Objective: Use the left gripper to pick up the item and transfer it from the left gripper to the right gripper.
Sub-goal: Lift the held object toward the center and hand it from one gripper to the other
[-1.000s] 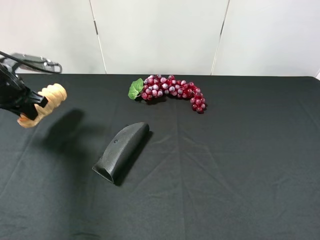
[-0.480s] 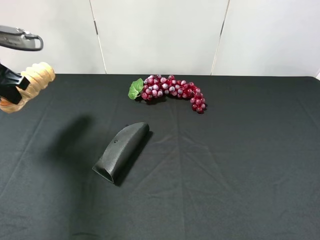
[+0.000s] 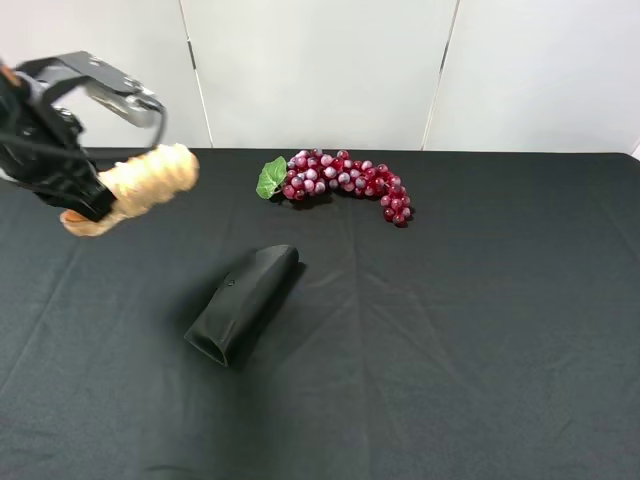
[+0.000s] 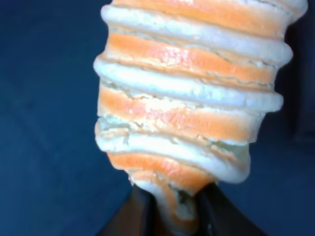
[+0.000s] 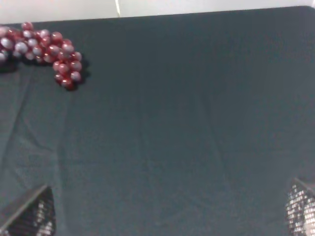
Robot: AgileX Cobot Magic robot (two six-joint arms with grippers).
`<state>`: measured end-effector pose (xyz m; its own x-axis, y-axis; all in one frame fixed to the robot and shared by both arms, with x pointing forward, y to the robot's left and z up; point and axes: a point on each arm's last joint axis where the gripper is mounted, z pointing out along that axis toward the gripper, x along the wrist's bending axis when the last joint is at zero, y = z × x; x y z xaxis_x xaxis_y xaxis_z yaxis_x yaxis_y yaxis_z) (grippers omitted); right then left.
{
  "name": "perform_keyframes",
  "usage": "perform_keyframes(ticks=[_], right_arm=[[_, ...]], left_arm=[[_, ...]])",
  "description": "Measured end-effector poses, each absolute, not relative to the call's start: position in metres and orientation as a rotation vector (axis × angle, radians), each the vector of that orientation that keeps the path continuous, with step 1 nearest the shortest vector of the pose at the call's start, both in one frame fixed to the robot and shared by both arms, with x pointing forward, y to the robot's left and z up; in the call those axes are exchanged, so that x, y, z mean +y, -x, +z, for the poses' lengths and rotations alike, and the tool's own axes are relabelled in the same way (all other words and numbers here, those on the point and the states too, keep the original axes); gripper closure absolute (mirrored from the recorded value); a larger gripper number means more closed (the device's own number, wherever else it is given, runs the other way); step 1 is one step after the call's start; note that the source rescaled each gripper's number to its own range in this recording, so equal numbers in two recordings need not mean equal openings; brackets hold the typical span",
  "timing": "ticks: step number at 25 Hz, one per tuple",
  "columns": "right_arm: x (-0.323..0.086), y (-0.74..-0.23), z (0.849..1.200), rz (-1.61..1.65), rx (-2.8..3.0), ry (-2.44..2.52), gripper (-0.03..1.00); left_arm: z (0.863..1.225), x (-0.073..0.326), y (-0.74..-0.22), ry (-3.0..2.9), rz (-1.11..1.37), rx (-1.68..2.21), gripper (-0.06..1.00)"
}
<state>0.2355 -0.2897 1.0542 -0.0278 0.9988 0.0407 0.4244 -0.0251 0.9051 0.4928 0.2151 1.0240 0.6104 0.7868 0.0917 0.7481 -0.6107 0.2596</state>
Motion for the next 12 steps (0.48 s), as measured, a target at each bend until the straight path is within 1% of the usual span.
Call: perform_keyframes(ticks=[5, 12], right_arm=[[-0.285, -0.246, 1.062, 1.061, 1.597, -1.654, -0.03], [-0.272, -0.276, 1.076, 1.174, 1.729, -1.831, -0.03]], left_arm=[[1.024, 0.179, -0.478, -2.754, 0.314, 1.030, 0.93], [1.025, 0.136, -0.455, -2.814, 0.332, 0.691, 0.93]])
